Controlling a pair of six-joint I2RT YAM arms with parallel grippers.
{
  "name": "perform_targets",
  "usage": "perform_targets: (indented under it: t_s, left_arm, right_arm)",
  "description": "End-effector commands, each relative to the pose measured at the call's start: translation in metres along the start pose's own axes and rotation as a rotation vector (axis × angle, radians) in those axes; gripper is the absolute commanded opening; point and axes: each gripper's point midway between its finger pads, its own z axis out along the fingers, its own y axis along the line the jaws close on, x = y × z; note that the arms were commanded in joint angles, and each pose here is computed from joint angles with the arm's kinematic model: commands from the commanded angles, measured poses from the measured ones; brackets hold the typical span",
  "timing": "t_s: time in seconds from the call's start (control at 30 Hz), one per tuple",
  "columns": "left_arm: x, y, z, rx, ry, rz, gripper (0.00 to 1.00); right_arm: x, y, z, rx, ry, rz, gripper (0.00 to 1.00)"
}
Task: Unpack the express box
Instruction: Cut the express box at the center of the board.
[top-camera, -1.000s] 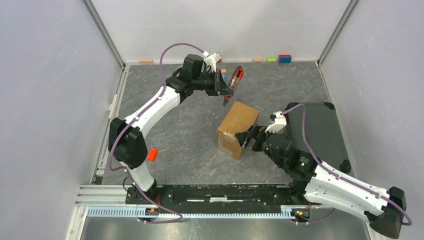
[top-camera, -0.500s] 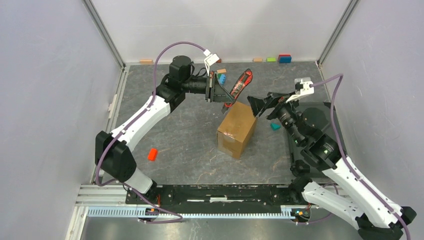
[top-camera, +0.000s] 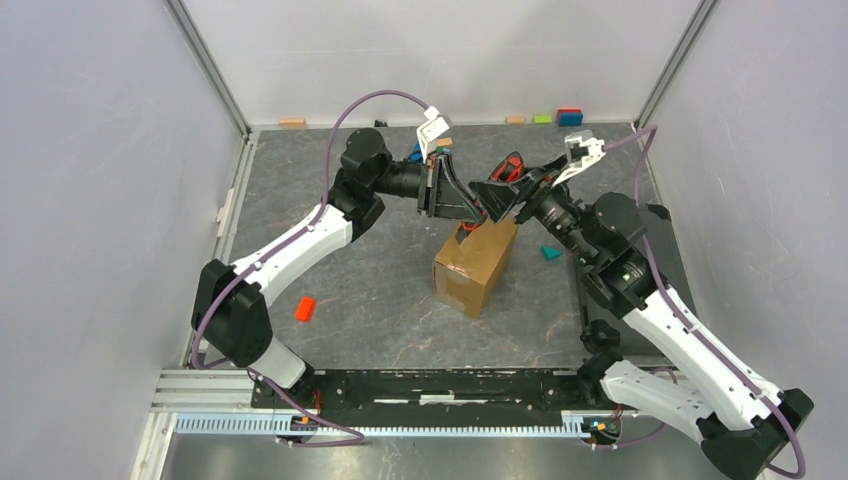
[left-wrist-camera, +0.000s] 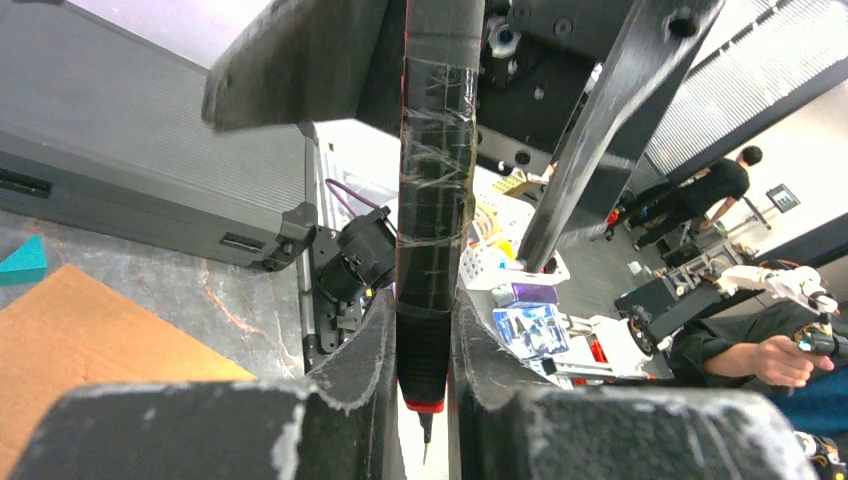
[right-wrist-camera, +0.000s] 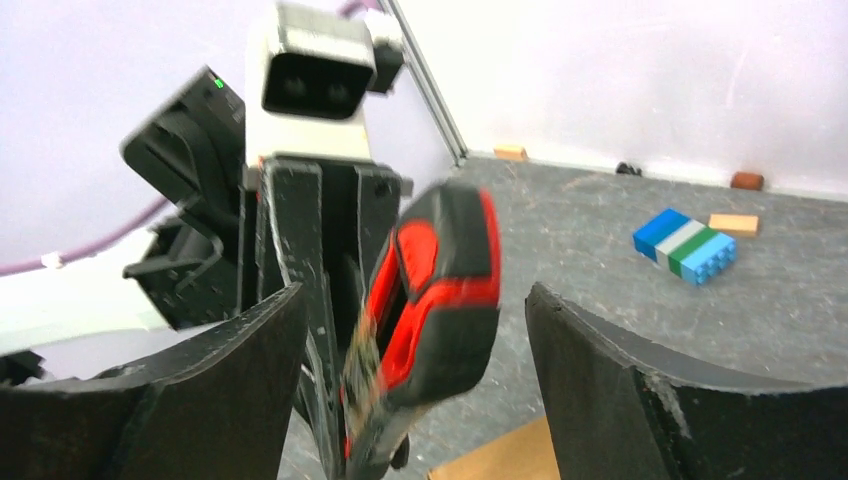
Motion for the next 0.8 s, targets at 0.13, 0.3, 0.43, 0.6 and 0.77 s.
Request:
perform_targets:
  t_s: [0.13, 0.3, 0.43, 0.6, 0.77]
  left_arm:
    - [0.003, -0.01, 0.002, 0.061, 0.004, 0.016, 0.02]
    - [0.005, -0.008, 0.005, 0.063, 0.012, 0.005, 0.02]
    - [0.008, -0.005, 0.006, 0.059, 0.016, -0.004, 0.02]
    - [0.014, 0.006, 0.005, 0.019, 0.038, -0.03, 0.11]
    - [-0.006, 0.049, -0.02, -0.291, -0.048, -0.006, 0.58]
  right_arm:
    - [-0.033, 0.028, -0.004, -0.134, -0.119, 0.068, 0.67]
    - [-0.028, 0.028, -0.002, -0.147, -0.112, 0.082, 0.5]
    - [-0.024, 0.026, -0.001, -0.144, -0.099, 0.082, 0.27]
    - [-0.027, 0.022, -0.002, -0.125, -0.111, 0.047, 0.0]
    - [-0.027, 0.003, -0.01, -0.011, -0.09, -0.022, 0.0]
